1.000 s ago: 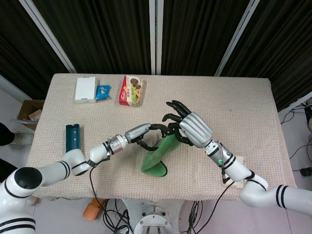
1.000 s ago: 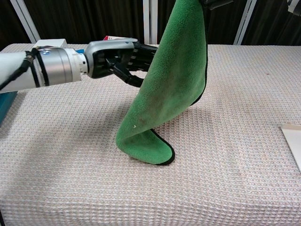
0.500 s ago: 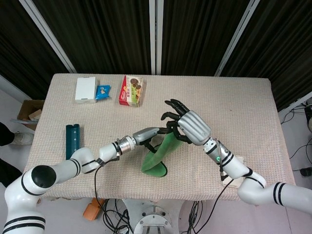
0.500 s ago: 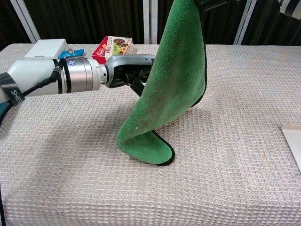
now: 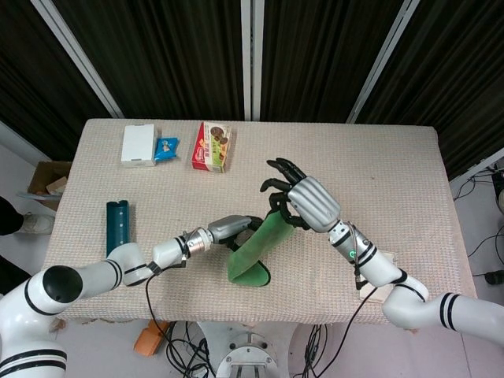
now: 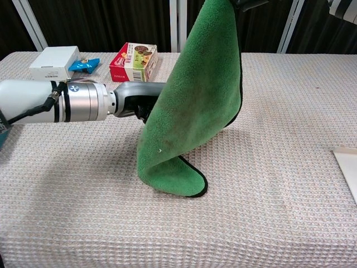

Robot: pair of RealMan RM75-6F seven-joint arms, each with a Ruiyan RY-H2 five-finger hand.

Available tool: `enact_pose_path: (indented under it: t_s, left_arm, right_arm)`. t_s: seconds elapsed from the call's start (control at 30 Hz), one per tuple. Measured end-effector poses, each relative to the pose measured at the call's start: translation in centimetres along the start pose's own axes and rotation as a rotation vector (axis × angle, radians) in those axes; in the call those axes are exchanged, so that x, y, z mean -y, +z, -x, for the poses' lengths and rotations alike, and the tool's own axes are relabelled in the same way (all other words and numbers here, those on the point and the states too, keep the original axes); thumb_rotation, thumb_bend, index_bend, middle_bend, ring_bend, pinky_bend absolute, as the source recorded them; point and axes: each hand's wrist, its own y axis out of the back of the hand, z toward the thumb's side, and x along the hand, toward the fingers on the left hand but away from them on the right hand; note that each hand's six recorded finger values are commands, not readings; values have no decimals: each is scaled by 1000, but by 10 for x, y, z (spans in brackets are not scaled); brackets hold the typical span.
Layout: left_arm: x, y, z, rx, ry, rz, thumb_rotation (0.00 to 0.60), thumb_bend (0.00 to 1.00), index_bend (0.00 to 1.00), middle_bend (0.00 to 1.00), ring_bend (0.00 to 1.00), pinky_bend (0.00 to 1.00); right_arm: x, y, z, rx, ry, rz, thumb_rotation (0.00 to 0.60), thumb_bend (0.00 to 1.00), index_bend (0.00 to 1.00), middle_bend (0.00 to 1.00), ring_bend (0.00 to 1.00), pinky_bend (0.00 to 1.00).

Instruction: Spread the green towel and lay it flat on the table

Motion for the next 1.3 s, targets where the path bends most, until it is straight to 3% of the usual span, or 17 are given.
enact_pose_path:
  t_s: [0.1,0.2,0.63,0.73,0.93,1.17,1.3]
  left_arm:
    - [-2,-1,7,-4,28,-14,600,682,784,769,494,127]
    - [-7,-2,18,-10,56,-19,600,704,804,827,562,129]
    - [-52,-22,85,-74,254,16,600,708,803,846,587,132]
    - [-67,-25,98,-92,312,10,600,710,802,878,637,133]
    - [-100,-28,119,-105,468,22,600,723,803,883,648,134]
    - [-149,-26,154,-108,726,-5,600,731,805,883,648,138]
    - [-164,-24,174,-110,840,-42,600,732,804,877,645,142]
  right_arm:
    - [-2,0,0,1,-6,-1,600,680,788,320,11,23]
    - [-4,-2,0,7,-12,-2,600,680,789,320,11,23]
    - [-18,-5,6,54,-66,-74,600,673,789,321,11,23]
    - [-25,-5,15,68,-90,-91,600,672,789,320,11,24]
    - [-42,-4,40,73,-144,-130,600,671,789,318,11,24]
    - [-66,2,61,68,-222,-194,600,672,788,318,11,24]
    - [-75,3,66,62,-254,-239,600,671,787,319,11,24]
